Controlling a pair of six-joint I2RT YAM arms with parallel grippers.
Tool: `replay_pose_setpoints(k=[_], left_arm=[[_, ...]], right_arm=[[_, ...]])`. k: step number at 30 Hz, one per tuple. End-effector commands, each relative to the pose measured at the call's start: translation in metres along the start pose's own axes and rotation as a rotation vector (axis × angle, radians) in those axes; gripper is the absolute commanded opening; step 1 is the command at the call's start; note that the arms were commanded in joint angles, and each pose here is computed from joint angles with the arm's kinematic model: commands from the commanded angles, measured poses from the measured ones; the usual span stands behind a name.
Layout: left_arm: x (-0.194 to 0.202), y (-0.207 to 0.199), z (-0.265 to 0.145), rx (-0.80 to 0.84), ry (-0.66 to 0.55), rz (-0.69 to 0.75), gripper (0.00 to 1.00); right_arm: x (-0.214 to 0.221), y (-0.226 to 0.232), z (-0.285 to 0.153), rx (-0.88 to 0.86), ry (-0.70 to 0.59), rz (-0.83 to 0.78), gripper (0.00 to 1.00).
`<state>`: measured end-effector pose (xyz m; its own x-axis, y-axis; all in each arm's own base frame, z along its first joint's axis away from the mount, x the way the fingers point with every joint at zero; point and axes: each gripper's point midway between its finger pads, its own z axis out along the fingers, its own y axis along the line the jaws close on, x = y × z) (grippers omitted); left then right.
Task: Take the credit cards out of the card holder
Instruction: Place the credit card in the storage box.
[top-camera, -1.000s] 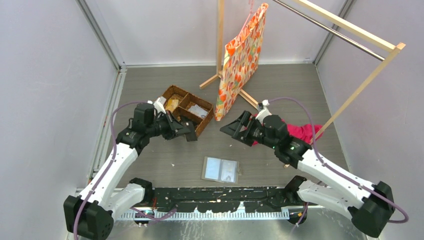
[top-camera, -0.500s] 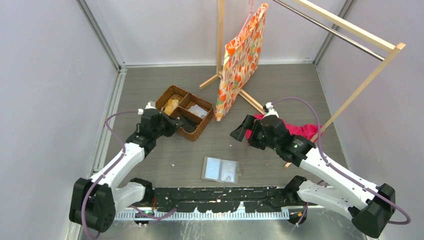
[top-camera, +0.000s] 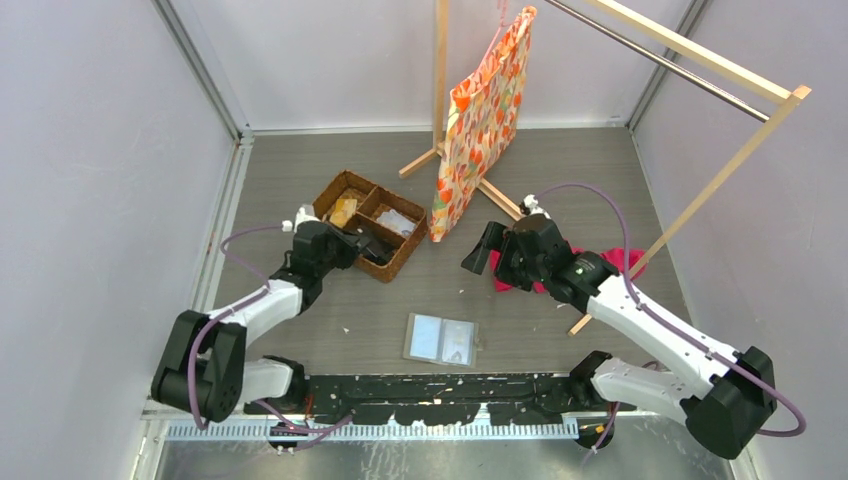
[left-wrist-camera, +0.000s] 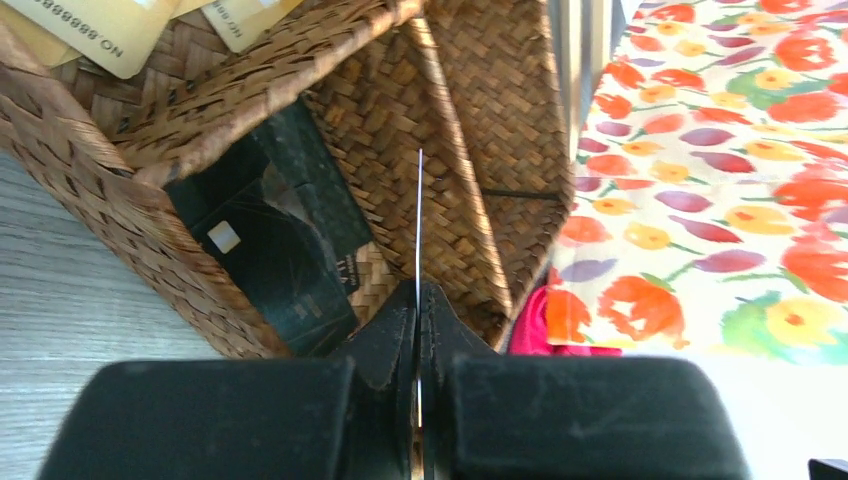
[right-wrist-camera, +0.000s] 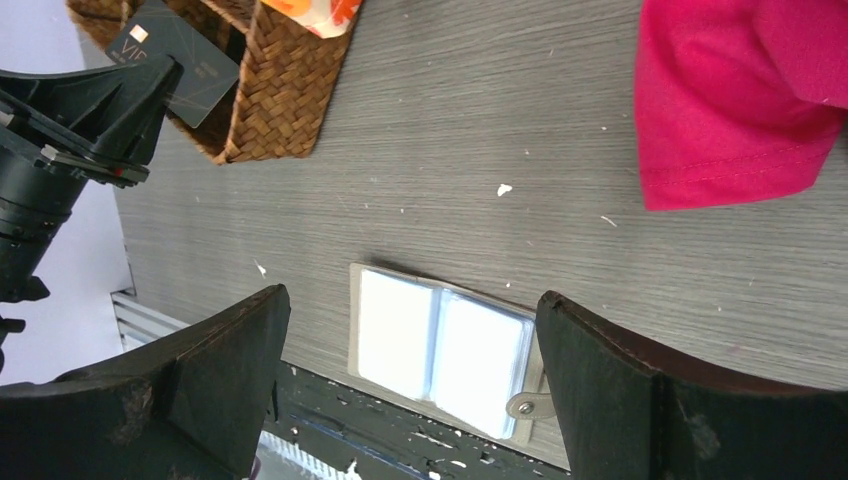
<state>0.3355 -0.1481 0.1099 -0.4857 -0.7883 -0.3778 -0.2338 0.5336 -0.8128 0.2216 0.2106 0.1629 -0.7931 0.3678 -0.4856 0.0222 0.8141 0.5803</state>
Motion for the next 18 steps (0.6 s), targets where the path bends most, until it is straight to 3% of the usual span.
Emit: replay_pose_setpoints(k=[1, 4, 6, 18], left_arm=[[-0.011, -0.008, 0.012, 0.029, -0.048, -0.008, 0.04], [-0.004, -0.001, 0.015, -0.032, 0.009, -0.012, 0.4], [-0.002, -0.004, 0.011, -0.043, 0.034, 0.001, 0.49], [-0.023, -0.028, -0.06, -0.047, -0.023, 0.163, 0.47]], right_arm=[[-0.012, 0.012, 0.001, -0.04, 0.017, -0.02, 0.97], [-0.015, 0.012, 0.003, -0.038, 0.025, -0.018, 0.97], [-0.018, 0.012, 0.002, -0.038, 0.021, -0.016, 0.97], [-0.008, 0.005, -0.003, -0.044, 0.035, 0.03, 0.97]])
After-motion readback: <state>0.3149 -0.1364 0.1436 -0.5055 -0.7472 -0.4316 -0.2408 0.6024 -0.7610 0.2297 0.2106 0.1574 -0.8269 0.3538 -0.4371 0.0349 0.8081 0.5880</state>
